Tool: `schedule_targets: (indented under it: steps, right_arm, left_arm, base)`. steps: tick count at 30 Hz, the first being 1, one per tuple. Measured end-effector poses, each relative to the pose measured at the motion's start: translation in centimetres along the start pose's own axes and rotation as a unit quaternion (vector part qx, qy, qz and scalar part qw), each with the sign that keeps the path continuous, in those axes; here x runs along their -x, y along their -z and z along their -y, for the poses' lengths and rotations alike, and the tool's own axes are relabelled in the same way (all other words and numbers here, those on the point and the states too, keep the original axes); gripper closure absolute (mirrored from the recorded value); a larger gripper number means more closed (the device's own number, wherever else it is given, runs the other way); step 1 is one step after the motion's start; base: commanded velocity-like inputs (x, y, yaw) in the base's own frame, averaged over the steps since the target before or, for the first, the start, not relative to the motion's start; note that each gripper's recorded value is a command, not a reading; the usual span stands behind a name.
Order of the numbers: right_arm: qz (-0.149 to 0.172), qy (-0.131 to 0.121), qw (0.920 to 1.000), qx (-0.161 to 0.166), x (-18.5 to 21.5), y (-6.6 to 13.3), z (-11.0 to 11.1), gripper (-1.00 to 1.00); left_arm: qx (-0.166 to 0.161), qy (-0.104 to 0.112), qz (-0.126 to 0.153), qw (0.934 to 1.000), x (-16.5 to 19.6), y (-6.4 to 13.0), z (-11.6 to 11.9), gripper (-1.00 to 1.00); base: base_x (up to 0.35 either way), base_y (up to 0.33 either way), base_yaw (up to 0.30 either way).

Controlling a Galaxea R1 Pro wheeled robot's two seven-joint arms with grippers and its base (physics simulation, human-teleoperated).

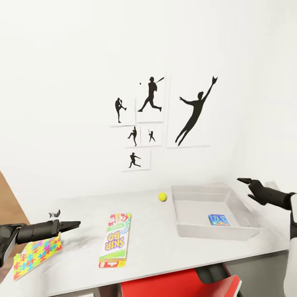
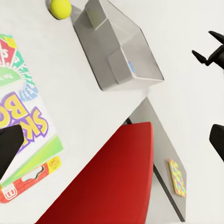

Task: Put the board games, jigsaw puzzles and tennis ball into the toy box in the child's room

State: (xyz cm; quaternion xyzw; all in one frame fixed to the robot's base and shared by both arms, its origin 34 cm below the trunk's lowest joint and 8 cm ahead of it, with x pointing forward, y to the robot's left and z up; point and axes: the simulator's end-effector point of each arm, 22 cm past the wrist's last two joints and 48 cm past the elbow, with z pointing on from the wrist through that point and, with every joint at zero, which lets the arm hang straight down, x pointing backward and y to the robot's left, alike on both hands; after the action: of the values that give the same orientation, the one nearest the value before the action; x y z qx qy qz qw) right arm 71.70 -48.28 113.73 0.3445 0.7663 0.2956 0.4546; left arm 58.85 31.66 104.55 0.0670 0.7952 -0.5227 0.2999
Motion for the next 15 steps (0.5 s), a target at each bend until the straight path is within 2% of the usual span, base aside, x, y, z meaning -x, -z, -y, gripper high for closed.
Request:
schedule_targets:
  steps: [4, 6, 7, 9, 11, 13, 15]
  right_arm:
    - [0.001, 0.032, 0.9971, 0.069, -0.8, 1.0, -3.9, -1.00]
    - [-0.016, 0.058, 0.9900, 0.127, -2.7, 1.5, -6.8, -1.00]
    - [-0.021, 0.065, 0.9873, 0.143, -3.3, 1.8, -7.6, -1.00]
    - [-0.039, 0.084, 0.9753, 0.201, -5.5, 3.0, -10.0, -1.00]
    - [-0.052, 0.092, 0.9675, 0.230, -7.3, 4.0, -10.5, -1.00]
    - [-0.061, 0.094, 0.9629, 0.245, -8.6, 4.8, -10.5, -1.00]
    - [-0.077, 0.097, 0.9543, 0.272, -10.9, 6.3, -10.3, -1.00]
  left_arm:
    - [-0.001, -0.003, 0.001, 1.0000, 0.1, 0.1, 0.2, -1.00]
    - [0.000, -0.004, 0.002, 1.0000, 0.2, 0.2, 0.3, -1.00]
    - [0.000, -0.005, 0.002, 1.0000, 0.3, 0.2, 0.4, -1.00]
    - [0.000, -0.006, 0.004, 1.0000, 0.4, 0.3, 0.5, -1.00]
    - [0.000, -0.008, 0.004, 1.0000, 0.4, 0.4, 0.6, -1.00]
    - [-0.001, -0.009, 0.005, 0.9999, 0.5, 0.4, 0.7, -1.00]
    - [-0.001, -0.010, 0.006, 0.9999, 0.6, 0.5, 0.8, -1.00]
  base:
    - [0.000, 0.000, -0.100]
    - [-0.002, 0.000, -0.093]
    - [-0.027, 0.000, -0.089]
    - [-0.049, 0.000, -0.085]
    - [-0.042, 0.000, -0.071]
    - [-0.025, 0.000, -0.043]
    - [-0.010, 0.000, -0.018]
